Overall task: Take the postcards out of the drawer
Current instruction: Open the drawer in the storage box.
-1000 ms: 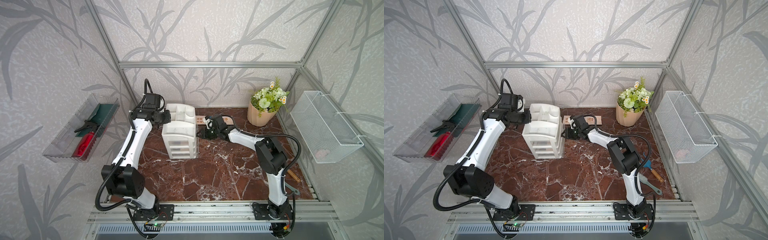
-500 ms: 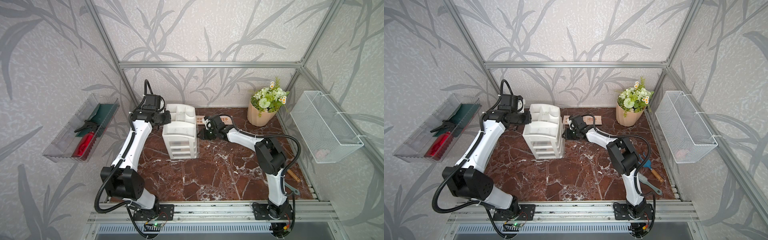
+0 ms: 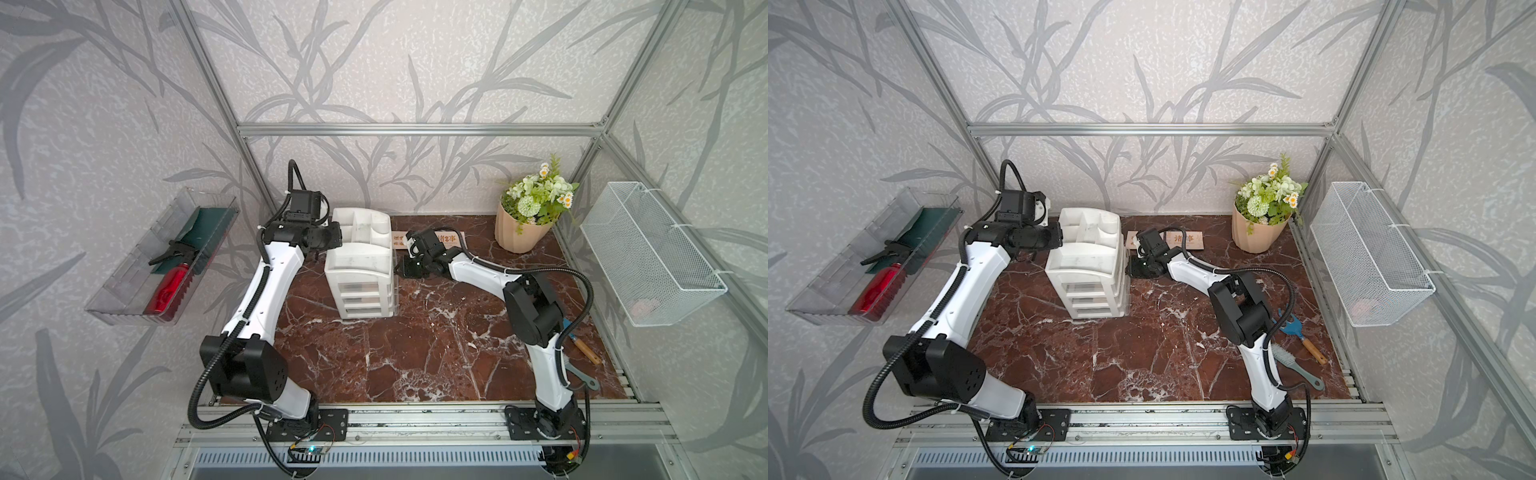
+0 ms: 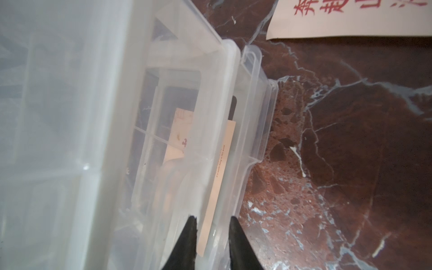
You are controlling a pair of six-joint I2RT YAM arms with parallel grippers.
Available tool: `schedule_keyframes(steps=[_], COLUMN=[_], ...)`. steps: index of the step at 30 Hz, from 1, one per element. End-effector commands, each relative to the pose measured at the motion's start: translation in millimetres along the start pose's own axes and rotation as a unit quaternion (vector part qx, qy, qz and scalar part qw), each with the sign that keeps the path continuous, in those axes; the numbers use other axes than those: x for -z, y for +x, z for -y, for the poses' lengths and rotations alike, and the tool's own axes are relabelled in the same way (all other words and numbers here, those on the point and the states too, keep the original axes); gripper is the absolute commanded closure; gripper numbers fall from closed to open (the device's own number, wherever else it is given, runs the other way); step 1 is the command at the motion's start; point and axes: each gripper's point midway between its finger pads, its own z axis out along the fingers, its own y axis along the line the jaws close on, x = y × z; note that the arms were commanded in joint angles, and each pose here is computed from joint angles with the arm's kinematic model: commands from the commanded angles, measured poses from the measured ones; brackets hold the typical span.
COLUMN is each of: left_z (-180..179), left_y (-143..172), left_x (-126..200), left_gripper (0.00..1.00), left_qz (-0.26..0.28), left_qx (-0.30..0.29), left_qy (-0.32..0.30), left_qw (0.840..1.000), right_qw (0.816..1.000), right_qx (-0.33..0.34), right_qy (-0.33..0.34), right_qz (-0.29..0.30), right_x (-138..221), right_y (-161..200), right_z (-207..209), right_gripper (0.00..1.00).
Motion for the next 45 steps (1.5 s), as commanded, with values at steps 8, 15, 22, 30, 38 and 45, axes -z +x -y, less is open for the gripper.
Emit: schedule_keyframes(steps=[8,15,22,30,38,45], left_z=[11,12,11,11,11,12], left_y=[8,9,10,10,10,9], left_x=[5,3,4,3,2,1], left_gripper=[0.87,0.88,0.88,0.88,0.88,0.88], left_qz=[-0.004,-0.004,-0.006,-0.008,-0.008,-0.007], left_qx=[0.0,0.001,-0.001,-0.001,0.0,0.002], left_qy=[0.024,0.028,0.025,0.025,0.025,0.03], left_qw=[1.0,1.0,1.0,1.0,1.0,1.0], right_qw=[0.999,0.998,0.998,0.999,0.998,0.998], right_qx=[0.002,-0.004,-0.016,-0.015,-0.02,-0.007], right_qy=[0.046,0.054,0.053,0.049,0.05,0.067], right_qz=[-0.013,-0.011,0.002,-0.006,-0.013,-0.018], right_x=[-13,-13,-3,-5,-13,-17], right_y=[8,10,8,9,7,2], right_z=[4,9,19,19,18,2], right_gripper=[0.75,0.76,0.77,0.78,0.78,0.78])
